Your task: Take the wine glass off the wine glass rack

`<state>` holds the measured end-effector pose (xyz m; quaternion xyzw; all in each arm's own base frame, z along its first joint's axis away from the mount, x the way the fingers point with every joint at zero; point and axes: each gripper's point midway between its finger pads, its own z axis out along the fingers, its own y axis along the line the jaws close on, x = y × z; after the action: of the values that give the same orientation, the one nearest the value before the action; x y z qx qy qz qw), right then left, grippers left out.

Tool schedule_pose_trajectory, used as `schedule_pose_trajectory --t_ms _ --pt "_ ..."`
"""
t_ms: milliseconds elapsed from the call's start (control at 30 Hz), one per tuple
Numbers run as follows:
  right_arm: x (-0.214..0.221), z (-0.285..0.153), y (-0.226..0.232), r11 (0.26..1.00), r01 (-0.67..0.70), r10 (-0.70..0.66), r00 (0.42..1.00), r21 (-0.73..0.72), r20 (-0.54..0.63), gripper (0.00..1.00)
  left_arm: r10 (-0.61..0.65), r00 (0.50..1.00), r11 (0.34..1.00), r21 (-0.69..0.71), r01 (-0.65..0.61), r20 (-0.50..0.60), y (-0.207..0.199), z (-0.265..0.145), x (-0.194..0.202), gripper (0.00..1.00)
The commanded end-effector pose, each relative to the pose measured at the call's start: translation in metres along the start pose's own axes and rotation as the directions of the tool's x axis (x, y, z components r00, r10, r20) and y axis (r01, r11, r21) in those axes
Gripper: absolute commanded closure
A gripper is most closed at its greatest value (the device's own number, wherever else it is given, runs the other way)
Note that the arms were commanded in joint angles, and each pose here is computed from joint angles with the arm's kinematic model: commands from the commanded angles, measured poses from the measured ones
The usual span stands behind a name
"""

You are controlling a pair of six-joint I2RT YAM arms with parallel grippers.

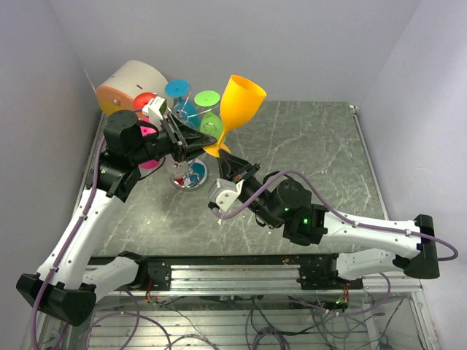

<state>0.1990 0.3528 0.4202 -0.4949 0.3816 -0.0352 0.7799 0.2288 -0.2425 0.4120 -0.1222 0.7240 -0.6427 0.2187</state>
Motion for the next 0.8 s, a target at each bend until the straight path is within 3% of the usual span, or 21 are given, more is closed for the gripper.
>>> schedule_pose_trajectory --t_ms 0,67,233,367,600,767 --pt "-0.007 -0.003 -0.008 0.999 -0.016 0.015 1.0 0.042 0.022 1.0 0.04 0.998 0.994 0.107 -0.034 -0.054 -0.022 -0.006 0.015 0.8" --pt "-0.005 -0.007 -0.01 0.998 -0.03 0.03 0.999 0.05 0.012 0.99 0.045 0.998 0.994 0.098 -0.039 -0.052 -0.02 -0.005 0.014 0.92" --pt "0.007 -0.033 -0.026 0.98 -0.179 0.184 0.982 0.088 -0.043 0.64 0.058 0.998 0.994 0.093 -0.055 -0.024 -0.017 -0.005 0.011 0.93" --pt "0.02 -0.069 -0.031 0.914 -0.4 0.406 0.907 0.075 -0.113 0.56 0.093 0.995 0.989 0.112 -0.096 0.031 -0.021 -0.007 0.005 0.93" --pt "0.057 -0.117 -0.044 0.783 -0.582 0.622 0.725 0.219 -0.297 0.55 0.271 0.953 0.956 0.078 -0.282 0.133 -0.017 -0.013 -0.004 0.93" --pt "0.068 -0.124 -0.03 0.75 -0.601 0.655 0.618 0.276 -0.435 0.66 0.395 0.895 0.917 -0.035 -0.396 0.207 -0.003 -0.032 -0.007 0.93"
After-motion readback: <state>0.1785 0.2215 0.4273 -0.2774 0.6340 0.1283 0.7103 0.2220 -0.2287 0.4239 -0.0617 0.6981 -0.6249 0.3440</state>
